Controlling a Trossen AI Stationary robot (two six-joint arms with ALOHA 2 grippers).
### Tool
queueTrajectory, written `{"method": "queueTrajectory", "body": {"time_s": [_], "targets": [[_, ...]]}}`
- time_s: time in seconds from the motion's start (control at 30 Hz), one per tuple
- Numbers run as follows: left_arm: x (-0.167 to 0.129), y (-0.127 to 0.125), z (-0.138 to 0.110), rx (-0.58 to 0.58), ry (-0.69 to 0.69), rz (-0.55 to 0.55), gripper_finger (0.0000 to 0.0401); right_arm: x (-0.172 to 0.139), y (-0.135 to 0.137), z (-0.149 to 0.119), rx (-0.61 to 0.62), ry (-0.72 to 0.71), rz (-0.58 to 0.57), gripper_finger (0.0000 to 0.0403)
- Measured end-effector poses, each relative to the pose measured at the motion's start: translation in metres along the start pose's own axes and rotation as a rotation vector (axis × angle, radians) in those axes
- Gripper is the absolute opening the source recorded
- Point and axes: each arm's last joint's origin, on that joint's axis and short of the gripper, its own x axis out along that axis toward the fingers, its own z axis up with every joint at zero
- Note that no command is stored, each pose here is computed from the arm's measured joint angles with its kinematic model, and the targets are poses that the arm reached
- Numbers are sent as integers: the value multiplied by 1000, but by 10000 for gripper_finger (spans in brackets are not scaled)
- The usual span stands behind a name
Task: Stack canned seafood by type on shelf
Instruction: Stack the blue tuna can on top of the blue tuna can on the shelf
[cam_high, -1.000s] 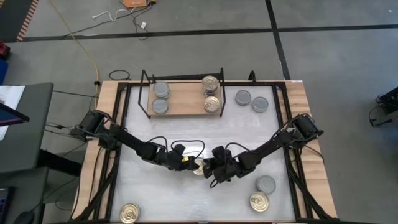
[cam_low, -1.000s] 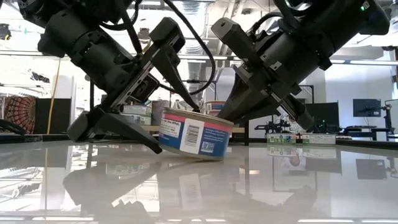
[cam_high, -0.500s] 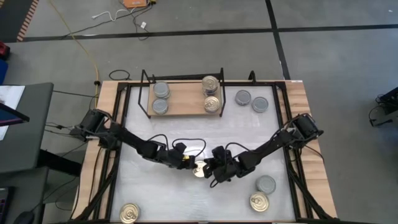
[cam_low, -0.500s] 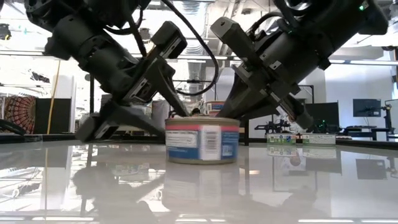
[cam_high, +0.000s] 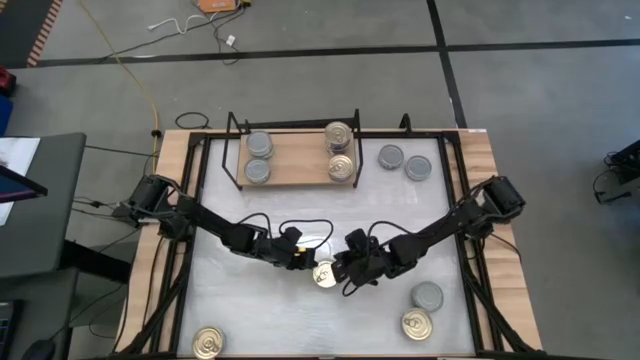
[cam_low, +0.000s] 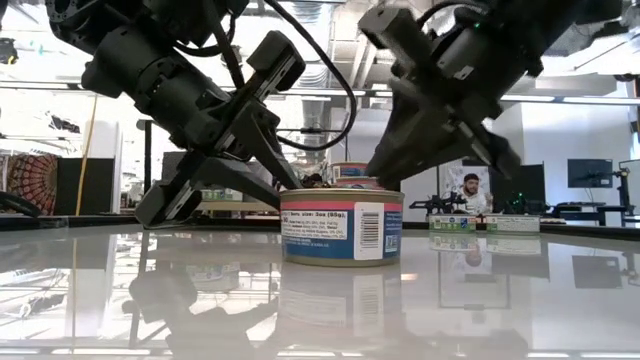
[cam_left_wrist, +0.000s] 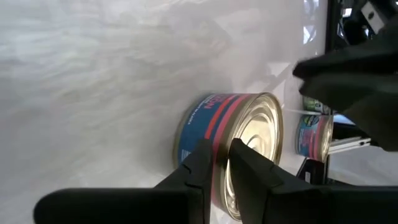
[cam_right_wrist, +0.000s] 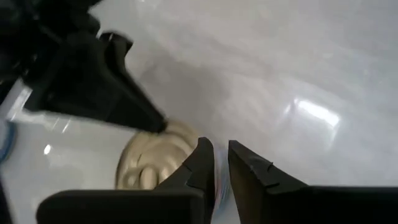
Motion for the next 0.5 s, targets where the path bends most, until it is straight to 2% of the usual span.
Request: {"method": "queueTrajectory", "body": {"time_s": [0.23,0.5], "targets": [[0,1,0,29,1,6,61,-6,2,-5,49,127,34,96],[0,1,0,52,5,11,122,-11,3,-14,81,145,29,171]]}}
